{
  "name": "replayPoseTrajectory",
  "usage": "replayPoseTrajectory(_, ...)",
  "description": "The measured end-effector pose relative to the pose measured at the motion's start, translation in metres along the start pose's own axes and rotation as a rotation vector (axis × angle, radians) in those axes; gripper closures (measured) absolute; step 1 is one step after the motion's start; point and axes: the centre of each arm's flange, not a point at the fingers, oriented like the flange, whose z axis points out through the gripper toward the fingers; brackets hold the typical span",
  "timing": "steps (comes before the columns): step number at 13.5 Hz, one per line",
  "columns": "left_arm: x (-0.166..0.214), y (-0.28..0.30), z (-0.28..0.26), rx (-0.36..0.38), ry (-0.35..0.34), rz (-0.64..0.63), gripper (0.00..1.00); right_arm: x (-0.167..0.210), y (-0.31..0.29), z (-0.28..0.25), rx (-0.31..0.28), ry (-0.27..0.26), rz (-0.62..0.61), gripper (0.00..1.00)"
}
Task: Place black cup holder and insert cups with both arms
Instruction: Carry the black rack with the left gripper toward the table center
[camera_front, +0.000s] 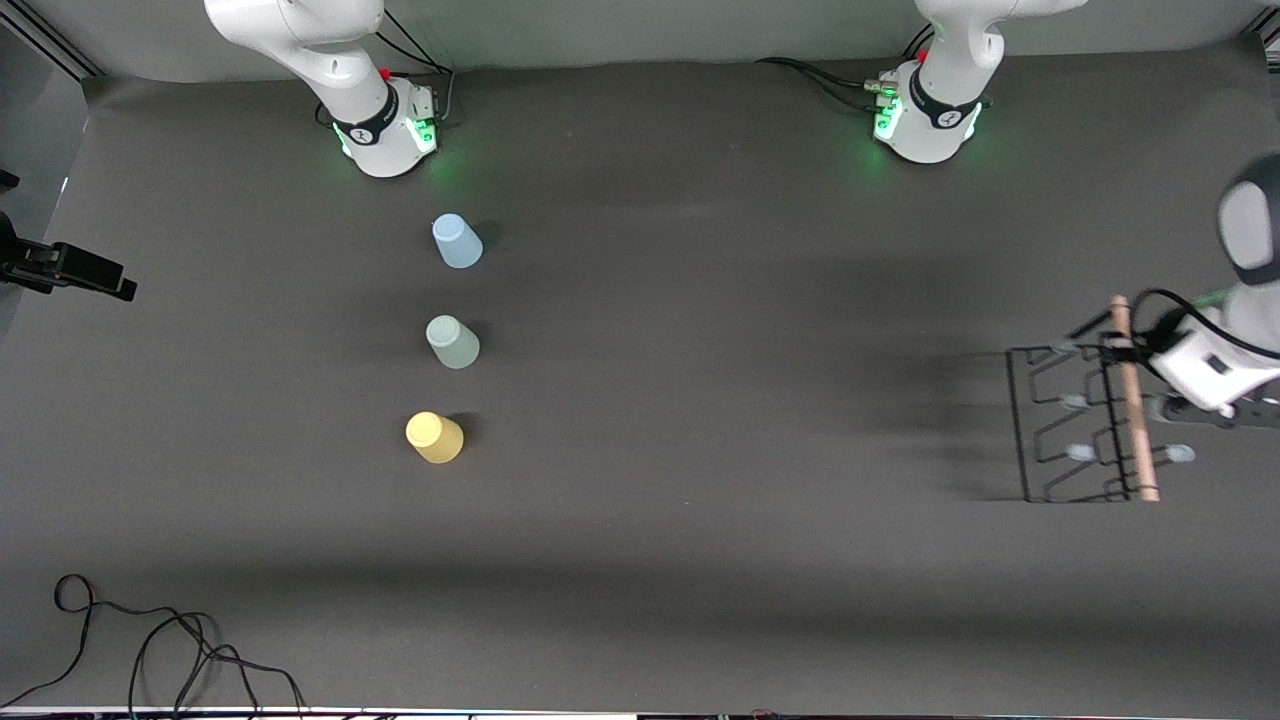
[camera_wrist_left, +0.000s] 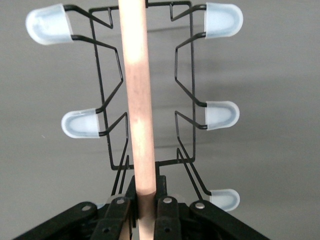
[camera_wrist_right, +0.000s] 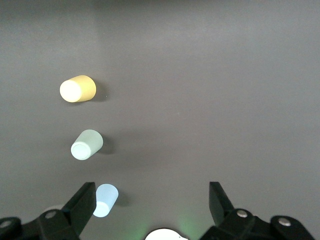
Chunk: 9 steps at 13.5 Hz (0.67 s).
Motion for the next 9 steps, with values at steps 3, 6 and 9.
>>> replayPoseTrajectory(3,-0.012,0.117,-0.016,0.024,0.004,-0.032,0.84,0.0,0.0,0.0,0.0,0.0,0.0,0.0)
replayPoseTrajectory(6,-0.035,0.238,-0.009,0.04,0.005,-0.009,0.84,0.0,0.0,0.0,0.0,-0.001,0.0,0.0)
replayPoseTrajectory(9,-0.061,0.329,0.001,-0.035,0.018,0.062,0.84,0.0,0.0,0.0,0.0,-0.001,0.0,0.0)
